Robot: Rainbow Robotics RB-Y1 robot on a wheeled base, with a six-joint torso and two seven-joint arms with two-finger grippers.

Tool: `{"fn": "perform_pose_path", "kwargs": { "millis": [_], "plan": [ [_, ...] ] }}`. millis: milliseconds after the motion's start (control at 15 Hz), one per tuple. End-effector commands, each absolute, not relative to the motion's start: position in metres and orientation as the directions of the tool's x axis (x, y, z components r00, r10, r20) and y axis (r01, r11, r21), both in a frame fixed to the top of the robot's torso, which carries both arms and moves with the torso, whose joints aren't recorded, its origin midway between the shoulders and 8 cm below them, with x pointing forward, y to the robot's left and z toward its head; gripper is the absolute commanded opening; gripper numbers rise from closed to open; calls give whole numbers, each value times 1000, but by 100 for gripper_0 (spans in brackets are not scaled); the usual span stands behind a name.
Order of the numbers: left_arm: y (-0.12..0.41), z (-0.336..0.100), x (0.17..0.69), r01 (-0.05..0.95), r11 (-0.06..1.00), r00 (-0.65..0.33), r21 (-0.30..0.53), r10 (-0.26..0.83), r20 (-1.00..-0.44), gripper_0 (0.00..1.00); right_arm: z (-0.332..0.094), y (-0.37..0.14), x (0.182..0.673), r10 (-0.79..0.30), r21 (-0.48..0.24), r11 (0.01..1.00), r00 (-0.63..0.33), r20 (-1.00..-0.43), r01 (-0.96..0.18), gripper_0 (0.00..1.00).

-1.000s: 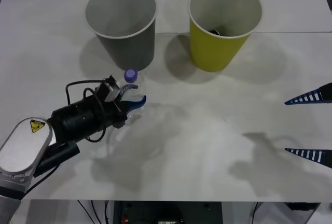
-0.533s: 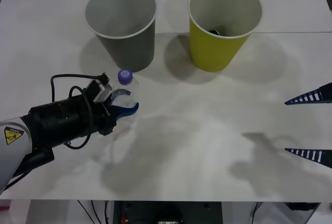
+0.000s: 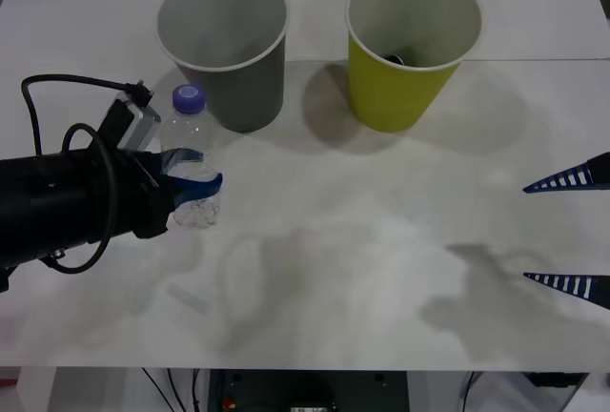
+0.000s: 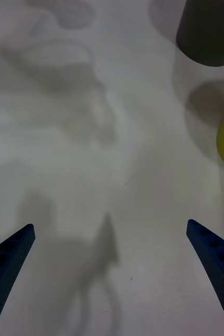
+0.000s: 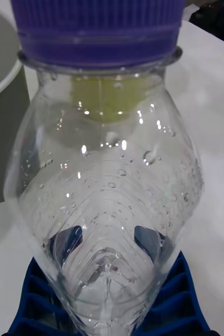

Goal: Put the can into the green bin and the plastic bottle into the gray bin

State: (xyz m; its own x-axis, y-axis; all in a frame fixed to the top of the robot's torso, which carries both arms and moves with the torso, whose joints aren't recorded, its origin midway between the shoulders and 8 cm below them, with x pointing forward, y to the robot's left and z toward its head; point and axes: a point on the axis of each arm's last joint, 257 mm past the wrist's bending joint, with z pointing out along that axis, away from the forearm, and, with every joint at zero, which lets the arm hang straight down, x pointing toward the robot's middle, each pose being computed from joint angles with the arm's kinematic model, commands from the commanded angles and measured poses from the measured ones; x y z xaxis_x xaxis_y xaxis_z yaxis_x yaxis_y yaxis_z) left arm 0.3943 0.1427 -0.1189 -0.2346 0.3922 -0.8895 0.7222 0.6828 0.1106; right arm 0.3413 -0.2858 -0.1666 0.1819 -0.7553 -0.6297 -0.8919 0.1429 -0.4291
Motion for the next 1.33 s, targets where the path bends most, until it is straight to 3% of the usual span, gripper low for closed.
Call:
{"fn": "perform_pose_path", "kwargs": {
  "millis": [67,400,533,867,1333],
  "plan": [
    [157,-105,390,682,728,-288,71,357,-889,0,-167,-286,341,-755,-429,143,182,-630,-892,100],
    [197,-85,389,643,760,-371,92,415,-831,0,-167,-286,341,-755,-429,143,182,-630,-892,100],
    [213,-73,396,640,752,-369,159,483,-794,0,-167,-286,341,-755,-429,143,182,-630,-892,100],
    [231,-36,432,651,756,-413,75,435,-800,0,-167,-286,341,-755,-429,143,182,-630,-892,100],
    [225,27,489,664,747,-446,28,426,-787,0,-167,-286,341,-755,-429,143,182,-630,-892,100]
  ]
}}
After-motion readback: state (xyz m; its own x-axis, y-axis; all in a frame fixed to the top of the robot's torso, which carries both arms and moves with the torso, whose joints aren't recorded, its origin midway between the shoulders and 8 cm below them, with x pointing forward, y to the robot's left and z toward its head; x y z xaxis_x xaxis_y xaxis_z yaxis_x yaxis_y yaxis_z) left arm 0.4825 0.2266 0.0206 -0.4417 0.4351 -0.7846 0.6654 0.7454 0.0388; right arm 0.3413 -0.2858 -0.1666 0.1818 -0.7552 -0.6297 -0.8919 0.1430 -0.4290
